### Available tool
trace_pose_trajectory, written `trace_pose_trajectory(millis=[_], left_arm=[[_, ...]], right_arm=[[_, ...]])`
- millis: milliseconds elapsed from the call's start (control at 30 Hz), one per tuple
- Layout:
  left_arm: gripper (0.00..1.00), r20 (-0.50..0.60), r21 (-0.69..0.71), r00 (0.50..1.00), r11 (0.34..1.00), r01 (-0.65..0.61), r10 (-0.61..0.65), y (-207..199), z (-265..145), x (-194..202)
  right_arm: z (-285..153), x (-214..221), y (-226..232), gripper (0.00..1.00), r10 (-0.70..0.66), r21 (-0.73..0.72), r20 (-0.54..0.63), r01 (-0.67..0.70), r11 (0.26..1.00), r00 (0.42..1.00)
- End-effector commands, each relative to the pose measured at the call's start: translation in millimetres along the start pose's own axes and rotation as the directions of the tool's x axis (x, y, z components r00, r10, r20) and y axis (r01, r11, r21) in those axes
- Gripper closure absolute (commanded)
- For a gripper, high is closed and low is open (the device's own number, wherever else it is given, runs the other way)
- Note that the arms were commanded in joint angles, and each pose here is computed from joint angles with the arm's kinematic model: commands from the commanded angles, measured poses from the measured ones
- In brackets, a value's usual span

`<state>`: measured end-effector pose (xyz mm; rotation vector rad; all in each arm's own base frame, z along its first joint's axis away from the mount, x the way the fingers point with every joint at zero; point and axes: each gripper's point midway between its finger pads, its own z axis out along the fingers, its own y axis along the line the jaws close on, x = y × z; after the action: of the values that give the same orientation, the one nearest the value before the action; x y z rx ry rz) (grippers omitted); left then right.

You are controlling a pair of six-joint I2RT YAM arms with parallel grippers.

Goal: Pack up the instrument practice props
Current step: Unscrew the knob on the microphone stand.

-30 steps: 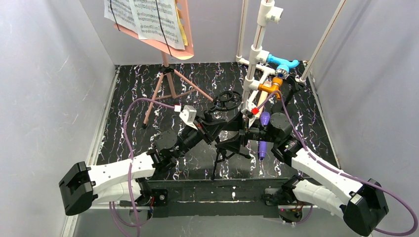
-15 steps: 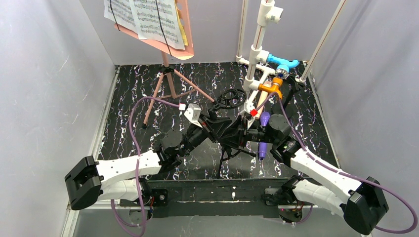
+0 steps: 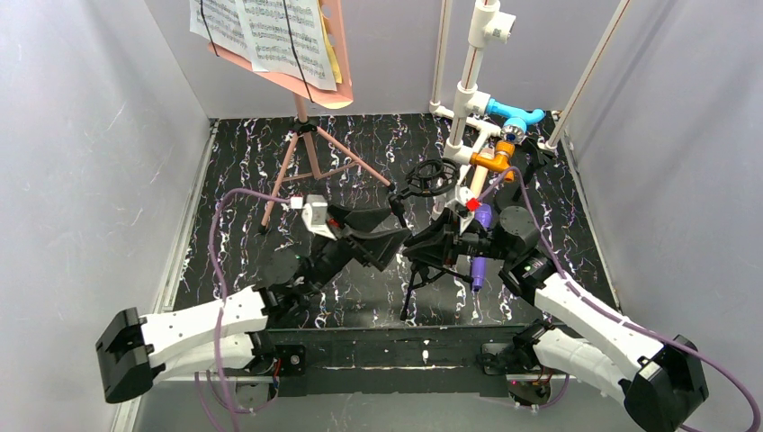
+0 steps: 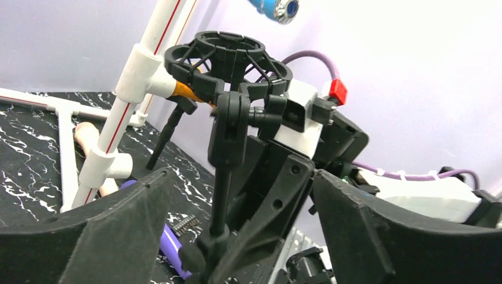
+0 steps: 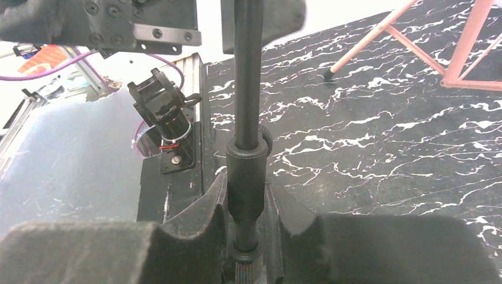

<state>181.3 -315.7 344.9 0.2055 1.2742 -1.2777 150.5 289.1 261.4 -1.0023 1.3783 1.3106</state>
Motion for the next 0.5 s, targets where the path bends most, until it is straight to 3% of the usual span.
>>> trace_pose_trajectory(millis=[0,33,233,467], left_arm=[[0.07,-0.018,0.0,1.0,1.0,0.004,-0.004,0,-27,-4],[0.02,-0.038,0.005,0.999,1.0,-0.009,0.009,2,-34,0],[0.02,-0.113,0.067,0.99,0.995,-0.073,0.08,2,-76,11],[0.02,-0.071,0.29,0.964,0.93,-0.227,0.257,-17,-115,19]], right_arm=[[-10,-23,15,0.99,-0.086,-0.059,0.07,0.09,0.994,0.994],[-12,-25,18,0.99,-0.095,-0.074,0.072,0.1,0.992,0.993],[-24,-25,24,0.99,-0.111,-0.101,0.077,0.119,0.988,0.991],[-32,-28,39,0.99,-0.131,-0.16,0.086,0.143,0.977,0.988]])
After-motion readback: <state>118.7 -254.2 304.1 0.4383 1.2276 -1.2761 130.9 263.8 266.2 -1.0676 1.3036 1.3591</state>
